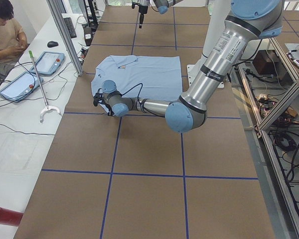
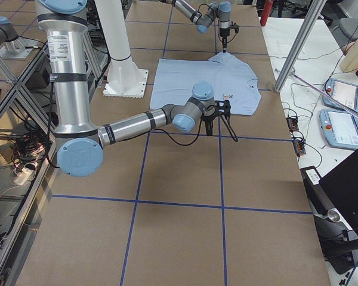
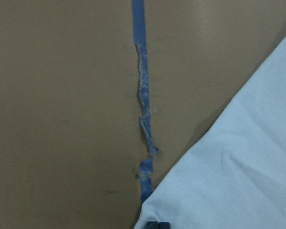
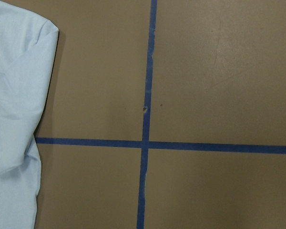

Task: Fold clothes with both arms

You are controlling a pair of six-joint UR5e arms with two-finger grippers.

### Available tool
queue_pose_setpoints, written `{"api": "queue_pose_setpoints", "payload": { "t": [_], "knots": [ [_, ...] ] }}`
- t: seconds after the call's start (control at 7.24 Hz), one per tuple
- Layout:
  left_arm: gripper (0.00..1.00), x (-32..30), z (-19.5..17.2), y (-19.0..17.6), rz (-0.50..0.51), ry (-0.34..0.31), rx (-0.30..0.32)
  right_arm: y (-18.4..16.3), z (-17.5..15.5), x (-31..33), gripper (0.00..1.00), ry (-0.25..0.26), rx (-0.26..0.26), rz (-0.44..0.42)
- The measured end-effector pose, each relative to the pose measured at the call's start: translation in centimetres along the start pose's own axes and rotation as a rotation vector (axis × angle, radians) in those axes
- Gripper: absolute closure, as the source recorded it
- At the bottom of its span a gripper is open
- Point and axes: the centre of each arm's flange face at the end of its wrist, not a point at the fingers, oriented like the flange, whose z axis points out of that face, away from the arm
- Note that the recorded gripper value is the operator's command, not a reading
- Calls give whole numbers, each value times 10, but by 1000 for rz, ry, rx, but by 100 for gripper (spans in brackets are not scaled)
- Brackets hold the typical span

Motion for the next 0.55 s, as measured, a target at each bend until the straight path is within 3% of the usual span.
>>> {"api": "queue_pose_setpoints", "payload": {
  "t": [0.28,0.55],
  "knots": [
    [100,28,-15,-8,4,36,17,0,-1,-1,0,-2,1,-2],
    [100,96,-27,2,-25,116,22,0,-3,-4,0,-9,0,-6]
  ]
}}
